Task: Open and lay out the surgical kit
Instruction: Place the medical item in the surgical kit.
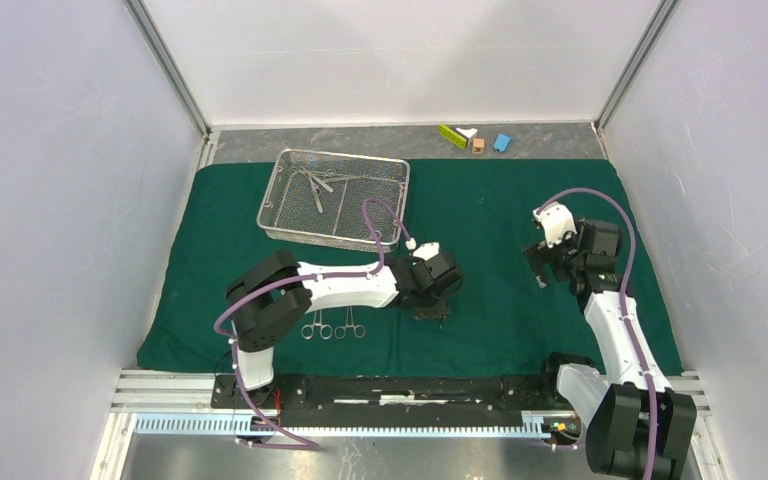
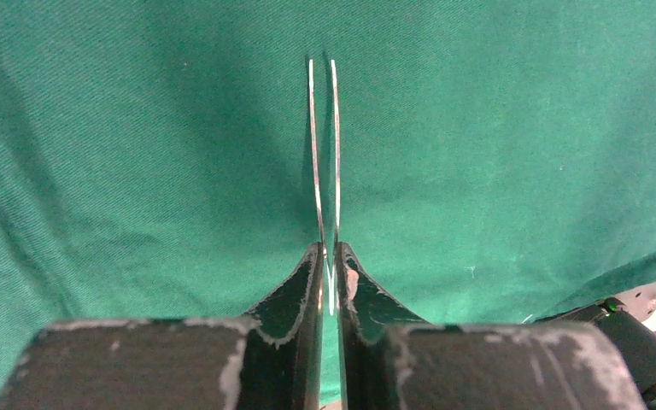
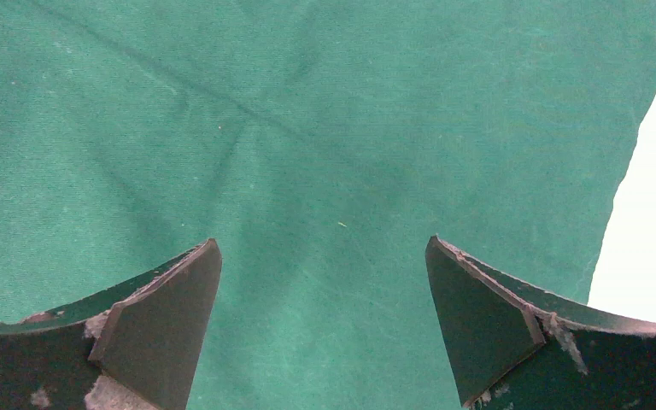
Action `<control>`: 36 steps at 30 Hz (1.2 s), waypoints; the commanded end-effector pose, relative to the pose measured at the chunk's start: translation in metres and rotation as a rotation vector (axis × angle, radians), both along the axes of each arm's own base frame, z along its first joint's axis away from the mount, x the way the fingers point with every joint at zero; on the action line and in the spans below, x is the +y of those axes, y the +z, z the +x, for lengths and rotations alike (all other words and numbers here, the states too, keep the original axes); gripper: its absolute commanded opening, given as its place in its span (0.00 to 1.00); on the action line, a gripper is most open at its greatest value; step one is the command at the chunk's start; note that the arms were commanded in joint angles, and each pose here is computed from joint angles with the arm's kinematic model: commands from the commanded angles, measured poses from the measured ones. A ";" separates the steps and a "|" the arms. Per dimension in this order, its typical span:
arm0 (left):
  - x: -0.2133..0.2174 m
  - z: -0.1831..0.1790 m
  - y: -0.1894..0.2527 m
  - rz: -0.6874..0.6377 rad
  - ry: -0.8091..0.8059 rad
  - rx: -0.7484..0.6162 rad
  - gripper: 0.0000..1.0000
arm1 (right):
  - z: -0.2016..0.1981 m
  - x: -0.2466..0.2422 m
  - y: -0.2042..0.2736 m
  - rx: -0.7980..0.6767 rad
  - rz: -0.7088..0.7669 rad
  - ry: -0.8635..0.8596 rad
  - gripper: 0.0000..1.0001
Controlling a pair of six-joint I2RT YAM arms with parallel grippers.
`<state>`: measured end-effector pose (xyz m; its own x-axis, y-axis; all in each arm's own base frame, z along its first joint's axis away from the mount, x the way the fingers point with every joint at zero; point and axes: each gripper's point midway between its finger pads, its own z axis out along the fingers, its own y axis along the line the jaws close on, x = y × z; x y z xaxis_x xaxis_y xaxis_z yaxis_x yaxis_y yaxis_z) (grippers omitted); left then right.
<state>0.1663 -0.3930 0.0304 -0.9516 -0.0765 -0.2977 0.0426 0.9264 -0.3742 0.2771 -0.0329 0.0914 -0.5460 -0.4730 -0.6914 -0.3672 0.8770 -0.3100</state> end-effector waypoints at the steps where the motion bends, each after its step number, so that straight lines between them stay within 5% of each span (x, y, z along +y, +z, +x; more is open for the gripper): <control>1: -0.009 -0.004 -0.011 -0.024 0.020 0.026 0.15 | 0.001 0.002 0.000 -0.007 0.003 0.019 0.97; 29: -0.003 -0.004 -0.002 -0.051 -0.001 -0.016 0.23 | 0.001 0.004 -0.003 0.005 0.009 0.027 0.97; 36: 0.000 0.009 0.034 -0.059 -0.065 -0.144 0.33 | 0.005 0.008 0.008 -0.016 0.035 0.036 0.97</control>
<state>0.1629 -0.3935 0.0256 -0.9488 -0.0726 -0.3075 0.0632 0.9099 -0.4100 0.2764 -0.0295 0.0876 -0.5471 -0.4760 -0.6886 -0.3881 0.8731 -0.2952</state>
